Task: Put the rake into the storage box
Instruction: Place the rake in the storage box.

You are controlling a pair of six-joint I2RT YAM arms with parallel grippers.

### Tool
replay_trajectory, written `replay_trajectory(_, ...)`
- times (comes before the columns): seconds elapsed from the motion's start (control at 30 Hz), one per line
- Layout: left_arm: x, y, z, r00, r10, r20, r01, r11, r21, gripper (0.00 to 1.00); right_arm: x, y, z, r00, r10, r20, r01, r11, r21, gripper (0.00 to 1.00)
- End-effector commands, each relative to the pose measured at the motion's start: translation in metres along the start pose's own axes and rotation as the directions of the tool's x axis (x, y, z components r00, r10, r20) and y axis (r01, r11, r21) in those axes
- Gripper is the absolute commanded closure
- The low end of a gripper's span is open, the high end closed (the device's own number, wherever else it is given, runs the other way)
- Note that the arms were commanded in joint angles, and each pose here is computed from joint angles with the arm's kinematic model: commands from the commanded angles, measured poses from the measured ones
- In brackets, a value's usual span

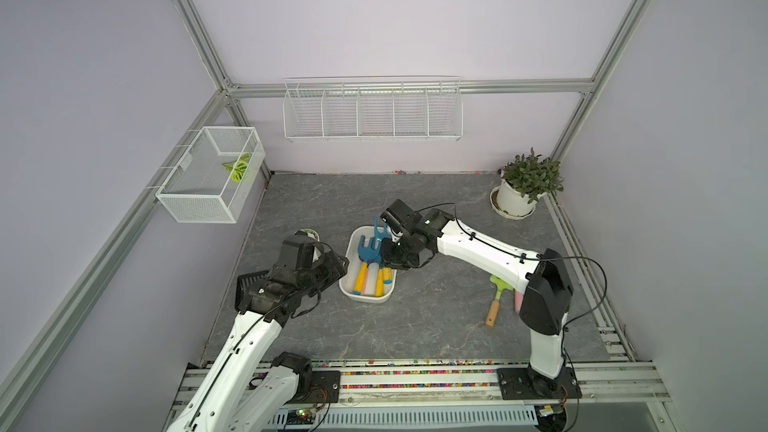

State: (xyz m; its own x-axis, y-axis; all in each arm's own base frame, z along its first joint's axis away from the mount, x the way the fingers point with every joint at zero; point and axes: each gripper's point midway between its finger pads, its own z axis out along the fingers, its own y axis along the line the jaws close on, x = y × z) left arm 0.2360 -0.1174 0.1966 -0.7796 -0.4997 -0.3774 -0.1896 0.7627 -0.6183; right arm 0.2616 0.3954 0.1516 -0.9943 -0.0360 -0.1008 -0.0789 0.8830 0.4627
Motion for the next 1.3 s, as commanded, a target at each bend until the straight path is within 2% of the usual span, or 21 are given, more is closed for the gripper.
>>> replay_trajectory(0.0, -0.002, 0.001, 0.001, 1.000, -0.002, 0.000, 0.002, 1.000, -0.004, 0.45, -0.003, 0.019, 0.008, 0.999, 0.054, 0.005, -0.054, 0.997, -0.057, 1.00)
replay_trajectory(0.57, 0.005, 0.005, -0.009, 1.000, 0.007, 0.003, -0.007, 1.000, -0.001, 0.45, -0.002, 0.013, 0.041, 0.987, 0.156, -0.027, -0.157, 0.987, -0.027, 1.00)
replay_trajectory(1.27, 0.006, 0.006, -0.006, 1.000, 0.016, -0.005, -0.016, 1.000, -0.001, 0.44, 0.006, -0.012, 0.062, 0.974, 0.218, -0.063, -0.217, 0.976, 0.027, 1.00)
